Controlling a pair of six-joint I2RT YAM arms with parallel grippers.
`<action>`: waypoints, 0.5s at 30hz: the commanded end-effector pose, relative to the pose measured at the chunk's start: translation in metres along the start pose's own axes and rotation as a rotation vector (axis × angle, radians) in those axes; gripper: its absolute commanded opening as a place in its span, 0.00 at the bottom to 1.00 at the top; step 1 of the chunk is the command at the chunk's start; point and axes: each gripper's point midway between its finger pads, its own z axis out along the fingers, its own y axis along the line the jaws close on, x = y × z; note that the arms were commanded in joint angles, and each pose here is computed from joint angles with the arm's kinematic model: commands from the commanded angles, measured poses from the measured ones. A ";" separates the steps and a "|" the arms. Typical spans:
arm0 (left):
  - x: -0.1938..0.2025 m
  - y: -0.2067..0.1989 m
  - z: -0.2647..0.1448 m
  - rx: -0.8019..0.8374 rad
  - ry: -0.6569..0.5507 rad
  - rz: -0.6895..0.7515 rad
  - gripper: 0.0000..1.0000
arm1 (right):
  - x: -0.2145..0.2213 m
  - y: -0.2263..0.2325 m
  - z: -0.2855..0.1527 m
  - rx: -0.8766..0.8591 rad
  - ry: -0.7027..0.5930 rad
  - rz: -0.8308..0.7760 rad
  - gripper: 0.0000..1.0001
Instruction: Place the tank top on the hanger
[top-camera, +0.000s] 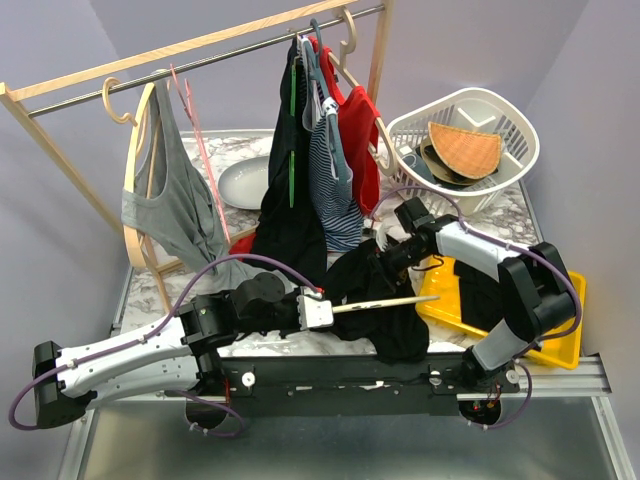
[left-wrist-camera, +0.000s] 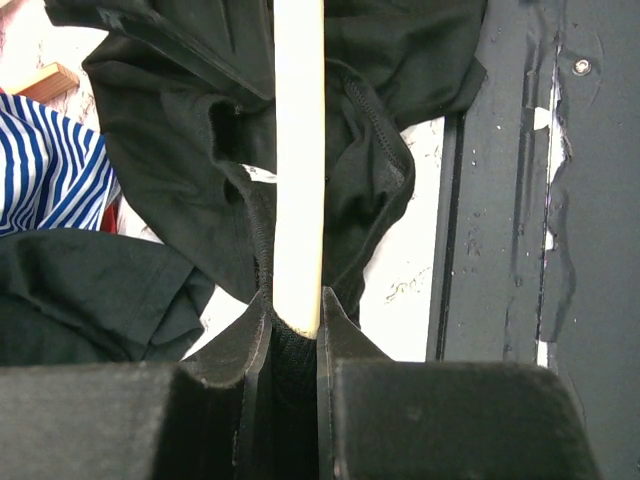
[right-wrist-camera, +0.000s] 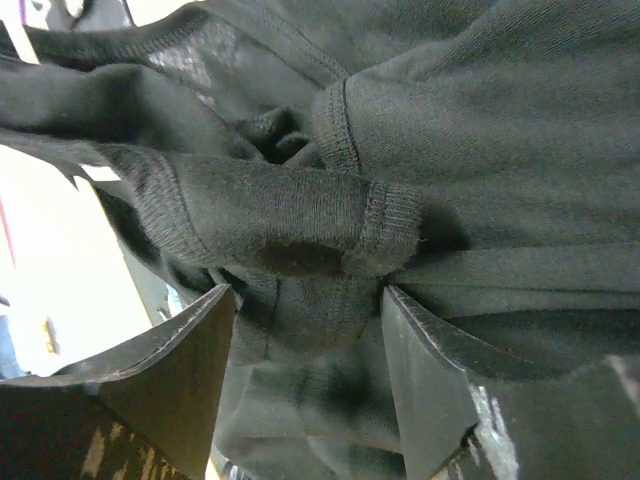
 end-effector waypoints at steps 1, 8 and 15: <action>-0.015 0.007 0.000 -0.032 -0.066 0.026 0.00 | 0.005 -0.005 0.001 0.044 0.077 -0.044 0.60; -0.009 0.010 -0.001 -0.052 -0.047 0.029 0.00 | -0.002 -0.003 -0.013 0.099 0.081 -0.107 0.21; -0.011 0.024 -0.010 -0.131 -0.044 0.033 0.00 | -0.011 -0.003 -0.040 0.130 0.021 -0.131 0.03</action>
